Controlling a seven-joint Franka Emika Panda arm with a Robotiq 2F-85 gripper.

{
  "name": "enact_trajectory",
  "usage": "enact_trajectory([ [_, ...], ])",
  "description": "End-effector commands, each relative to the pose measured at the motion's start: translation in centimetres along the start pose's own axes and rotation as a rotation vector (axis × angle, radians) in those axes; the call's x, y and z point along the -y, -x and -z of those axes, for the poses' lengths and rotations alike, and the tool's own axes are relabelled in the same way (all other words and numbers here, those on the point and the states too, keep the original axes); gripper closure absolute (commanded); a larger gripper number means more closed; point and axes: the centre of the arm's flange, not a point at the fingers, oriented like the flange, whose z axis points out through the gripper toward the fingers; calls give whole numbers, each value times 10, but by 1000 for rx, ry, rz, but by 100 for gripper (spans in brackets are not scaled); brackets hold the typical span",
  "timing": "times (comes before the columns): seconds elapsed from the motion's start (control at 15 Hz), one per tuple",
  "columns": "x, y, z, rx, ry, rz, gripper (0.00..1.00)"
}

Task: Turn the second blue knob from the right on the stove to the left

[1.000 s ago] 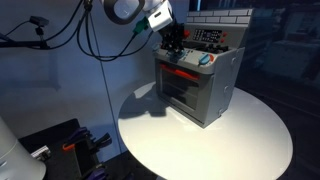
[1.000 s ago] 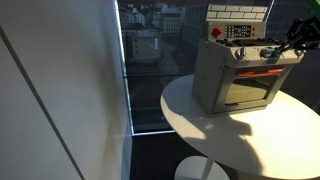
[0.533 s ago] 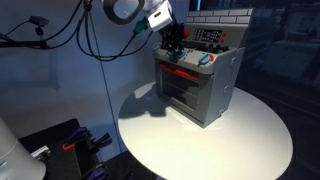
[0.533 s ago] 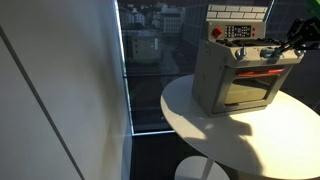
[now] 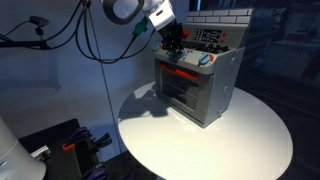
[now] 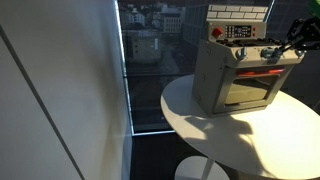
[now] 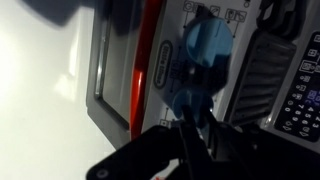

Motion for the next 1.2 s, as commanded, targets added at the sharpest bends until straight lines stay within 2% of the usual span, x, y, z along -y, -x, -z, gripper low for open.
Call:
enact_trajectory([
  [0.0, -5, -10, 18, -25, -34, 86, 95],
  [0.73, -10, -7, 25, -81, -74, 393, 95],
  [1.13, -10, -7, 27, -115, -61, 545, 95],
])
